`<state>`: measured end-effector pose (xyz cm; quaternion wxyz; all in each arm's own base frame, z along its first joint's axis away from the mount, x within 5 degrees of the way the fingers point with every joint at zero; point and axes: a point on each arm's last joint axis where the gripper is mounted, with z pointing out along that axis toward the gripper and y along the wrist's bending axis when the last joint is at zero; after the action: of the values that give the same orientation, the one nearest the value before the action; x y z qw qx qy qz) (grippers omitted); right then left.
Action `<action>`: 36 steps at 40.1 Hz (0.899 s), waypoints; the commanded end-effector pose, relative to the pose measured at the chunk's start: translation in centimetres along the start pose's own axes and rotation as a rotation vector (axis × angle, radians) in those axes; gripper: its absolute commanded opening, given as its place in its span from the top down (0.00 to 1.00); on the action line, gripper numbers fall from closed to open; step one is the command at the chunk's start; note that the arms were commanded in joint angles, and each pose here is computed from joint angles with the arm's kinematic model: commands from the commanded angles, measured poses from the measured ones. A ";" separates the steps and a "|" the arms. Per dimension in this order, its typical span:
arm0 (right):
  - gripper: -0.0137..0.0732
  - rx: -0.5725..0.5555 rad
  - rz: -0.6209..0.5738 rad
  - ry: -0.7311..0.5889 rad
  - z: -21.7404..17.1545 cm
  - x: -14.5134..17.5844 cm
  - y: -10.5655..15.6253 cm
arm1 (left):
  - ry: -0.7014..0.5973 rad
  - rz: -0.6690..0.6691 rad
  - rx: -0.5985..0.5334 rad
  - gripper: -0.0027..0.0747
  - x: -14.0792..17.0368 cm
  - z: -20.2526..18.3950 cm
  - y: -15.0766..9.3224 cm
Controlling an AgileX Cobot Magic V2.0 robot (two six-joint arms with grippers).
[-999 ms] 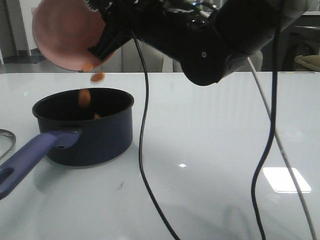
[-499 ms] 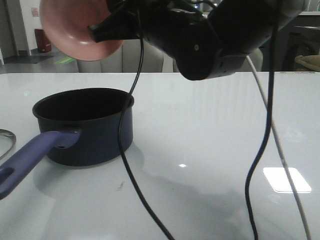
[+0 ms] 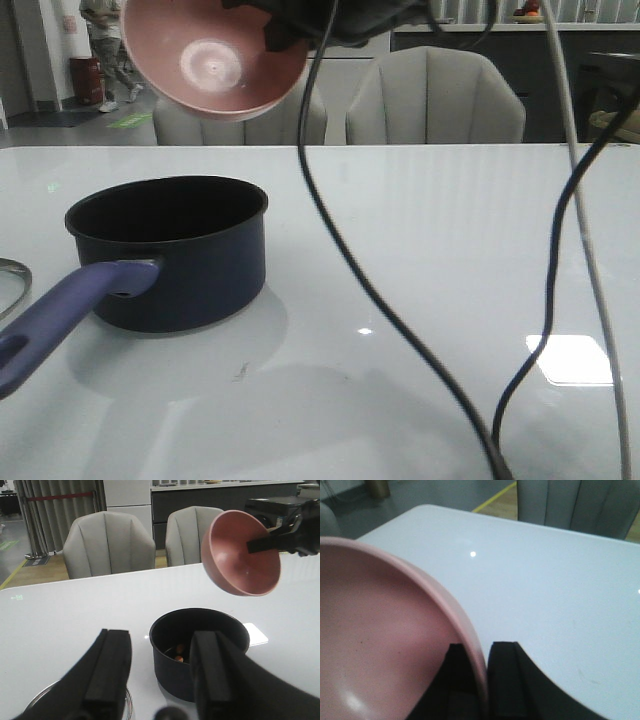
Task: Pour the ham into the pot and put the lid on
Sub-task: 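Return the empty bowl to the table and release it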
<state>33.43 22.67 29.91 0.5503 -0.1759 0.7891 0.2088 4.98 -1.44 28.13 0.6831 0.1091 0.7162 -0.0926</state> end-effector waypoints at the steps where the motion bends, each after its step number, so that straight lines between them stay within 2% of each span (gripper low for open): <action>1: 0.68 0.016 -0.011 -0.049 -3.5 -3.9 -1.2 | -0.102 -0.007 0.005 0.54 -1.6 -0.2 0.0; 10: 0.68 0.111 0.047 0.144 -6.4 -3.9 -6.1 | -0.102 -0.007 0.005 0.54 -1.6 -0.2 0.0; 23: 0.68 0.257 0.191 0.429 -7.6 -0.7 -13.5 | -0.102 -0.007 0.005 0.54 -1.6 -0.2 0.0; 36: 0.68 0.284 0.266 0.587 -5.3 3.1 -16.2 | -0.102 -0.007 0.005 0.54 -1.6 -0.2 0.0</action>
<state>35.87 6.16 24.81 0.2518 -0.0480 0.9608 0.1054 4.98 -1.44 28.13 0.6831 0.1091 0.7162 -0.0926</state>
